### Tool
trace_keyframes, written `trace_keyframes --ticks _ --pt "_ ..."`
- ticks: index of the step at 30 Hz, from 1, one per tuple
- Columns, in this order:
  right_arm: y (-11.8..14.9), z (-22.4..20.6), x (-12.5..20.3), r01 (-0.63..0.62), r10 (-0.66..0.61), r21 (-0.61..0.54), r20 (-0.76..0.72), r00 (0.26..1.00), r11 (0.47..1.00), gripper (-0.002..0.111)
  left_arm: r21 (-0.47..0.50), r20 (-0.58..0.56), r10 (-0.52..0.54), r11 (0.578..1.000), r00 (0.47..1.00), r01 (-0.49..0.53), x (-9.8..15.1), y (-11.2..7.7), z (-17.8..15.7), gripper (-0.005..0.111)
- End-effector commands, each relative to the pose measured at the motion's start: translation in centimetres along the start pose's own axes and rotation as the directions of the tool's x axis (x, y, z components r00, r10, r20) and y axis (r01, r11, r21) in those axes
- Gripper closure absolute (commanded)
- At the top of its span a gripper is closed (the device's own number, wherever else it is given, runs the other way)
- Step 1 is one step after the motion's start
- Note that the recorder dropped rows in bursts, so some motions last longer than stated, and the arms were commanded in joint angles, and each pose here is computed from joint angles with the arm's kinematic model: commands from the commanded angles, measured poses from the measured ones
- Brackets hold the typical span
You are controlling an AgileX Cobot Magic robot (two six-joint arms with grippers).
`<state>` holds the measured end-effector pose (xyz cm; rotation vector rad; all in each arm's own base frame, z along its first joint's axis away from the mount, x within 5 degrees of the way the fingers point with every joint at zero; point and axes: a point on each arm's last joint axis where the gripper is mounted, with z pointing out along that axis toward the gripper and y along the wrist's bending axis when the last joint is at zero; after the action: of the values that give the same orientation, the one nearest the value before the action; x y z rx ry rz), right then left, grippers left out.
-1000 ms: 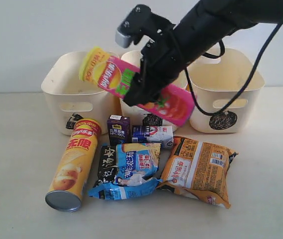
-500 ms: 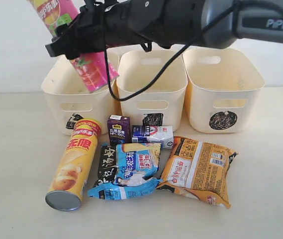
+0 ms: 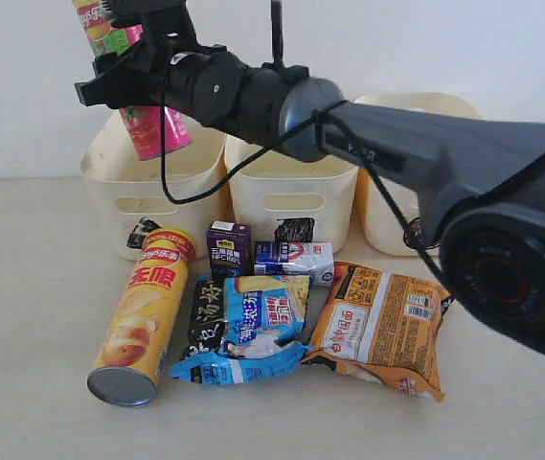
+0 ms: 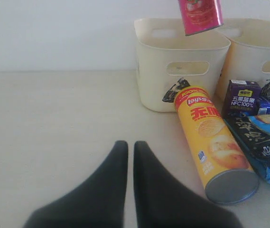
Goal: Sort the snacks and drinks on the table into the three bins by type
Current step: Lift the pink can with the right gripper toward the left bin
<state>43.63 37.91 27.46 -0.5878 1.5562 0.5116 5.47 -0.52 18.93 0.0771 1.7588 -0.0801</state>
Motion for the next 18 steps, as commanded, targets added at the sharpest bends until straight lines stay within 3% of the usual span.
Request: trace_keyframes --ticks 1,6,8,14,18 --pt "-0.4 1.3 0.0 -0.01 0.006 0.045 0.098 0.995 0.999 0.107 -0.001 0.006 -0.007 1.0 1.0 0.007 0.1 0.0 0.0 0.103" --pt "-0.6 2.4 2.0 -0.026 0.022 0.047 0.093 0.995 0.999 0.103 -0.001 0.006 -0.007 1.0 1.0 0.007 0.1 0.0 0.0 0.103" --pt "-0.7 2.6 2.8 -0.033 0.029 0.049 0.08 0.996 0.998 0.092 -0.001 0.006 -0.007 1.0 1.0 0.007 0.1 0.0 0.0 0.103" --pt "-0.9 2.8 3.6 -0.045 0.043 0.042 0.053 0.998 0.998 0.045 -0.001 0.006 -0.007 1.0 1.0 0.007 0.1 0.0 0.0 0.103" --pt "-0.9 2.8 3.6 -0.045 0.043 0.042 0.053 0.998 0.998 0.042 -0.001 0.006 -0.007 1.0 1.0 0.007 0.1 0.0 0.0 0.103"
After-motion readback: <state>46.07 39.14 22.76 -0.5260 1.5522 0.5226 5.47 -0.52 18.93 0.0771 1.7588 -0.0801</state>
